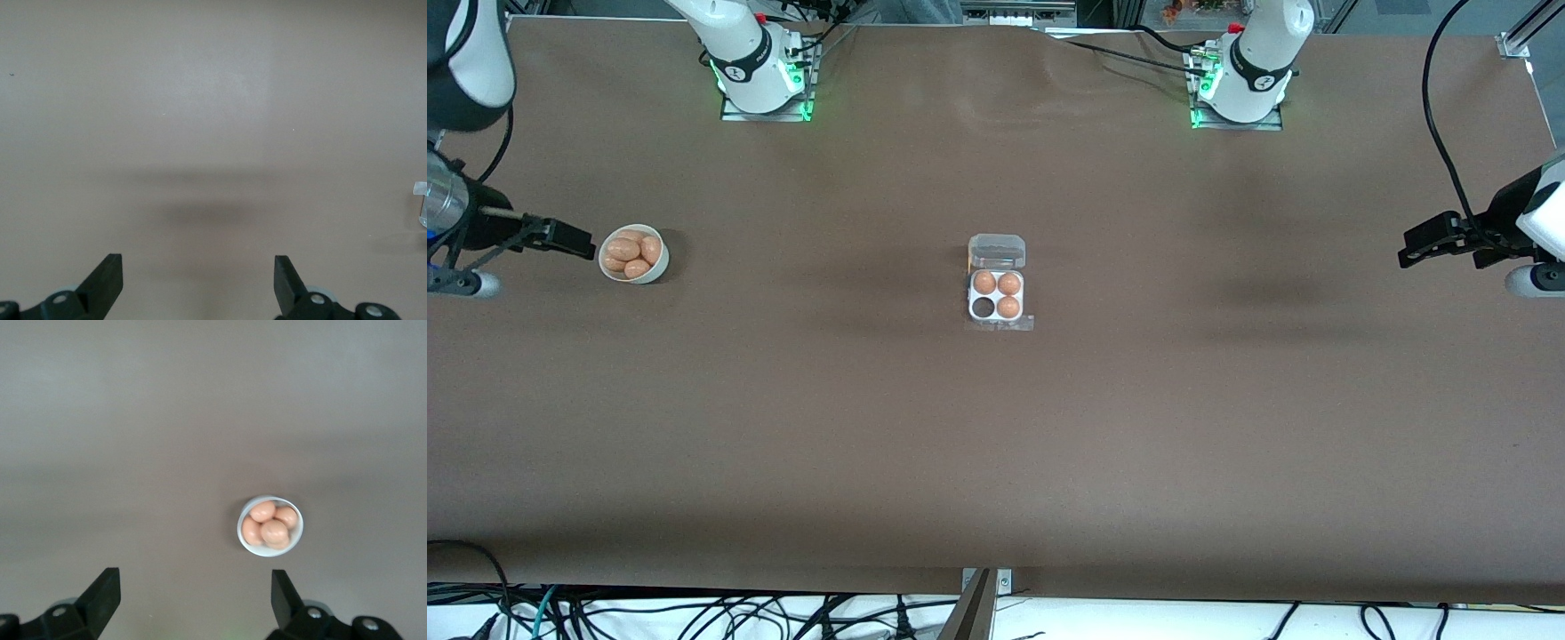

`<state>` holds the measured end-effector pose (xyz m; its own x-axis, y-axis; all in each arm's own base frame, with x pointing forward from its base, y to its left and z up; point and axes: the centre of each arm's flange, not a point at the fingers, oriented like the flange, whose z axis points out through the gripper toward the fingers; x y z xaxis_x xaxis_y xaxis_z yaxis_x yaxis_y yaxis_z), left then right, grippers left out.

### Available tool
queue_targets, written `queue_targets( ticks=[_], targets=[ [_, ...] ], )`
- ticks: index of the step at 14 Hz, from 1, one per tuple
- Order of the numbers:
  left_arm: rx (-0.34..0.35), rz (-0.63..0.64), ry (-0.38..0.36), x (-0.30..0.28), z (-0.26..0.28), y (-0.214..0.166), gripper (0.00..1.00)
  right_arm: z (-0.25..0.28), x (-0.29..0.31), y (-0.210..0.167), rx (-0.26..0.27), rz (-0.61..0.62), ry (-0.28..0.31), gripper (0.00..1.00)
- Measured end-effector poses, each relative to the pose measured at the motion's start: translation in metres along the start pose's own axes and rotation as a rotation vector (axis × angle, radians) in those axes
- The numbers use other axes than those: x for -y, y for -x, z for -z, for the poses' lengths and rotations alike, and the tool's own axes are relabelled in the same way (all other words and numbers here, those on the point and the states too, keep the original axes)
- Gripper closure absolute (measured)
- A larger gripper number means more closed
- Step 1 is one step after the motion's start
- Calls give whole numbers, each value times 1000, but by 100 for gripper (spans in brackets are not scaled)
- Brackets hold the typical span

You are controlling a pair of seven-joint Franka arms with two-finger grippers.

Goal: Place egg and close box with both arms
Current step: 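Move the right gripper over the white bowl of eggs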

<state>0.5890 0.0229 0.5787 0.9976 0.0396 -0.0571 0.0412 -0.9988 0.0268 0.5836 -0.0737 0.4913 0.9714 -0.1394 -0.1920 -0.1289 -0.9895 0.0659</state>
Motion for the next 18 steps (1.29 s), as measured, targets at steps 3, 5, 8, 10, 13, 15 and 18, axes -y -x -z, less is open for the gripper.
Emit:
queue_targets(
  ticks=[3,5,8,10,13,15,18],
  targets=[
    [0,1,0,0,0,0,0,-63,-44,-21,59,-39,0,0],
    [0,1,0,1,0,0,0,-106,-56,-25,51,-37,2,0],
    [1,1,0,1,-1,0,0,-159,-78,-14,27,-5,1,0],
    [2,1,0,1,-1,0,0,-185,-98,-2,17,26,-3,0],
    [2,1,0,1,-1,-1,0,-219,-117,17,22,31,-19,0],
    [3,1,0,1,-2,-1,0,-233,-115,24,41,25,-35,0],
    [4,1,0,1,-2,-1,0,-239,-113,27,49,15,-52,0]
  ],
)
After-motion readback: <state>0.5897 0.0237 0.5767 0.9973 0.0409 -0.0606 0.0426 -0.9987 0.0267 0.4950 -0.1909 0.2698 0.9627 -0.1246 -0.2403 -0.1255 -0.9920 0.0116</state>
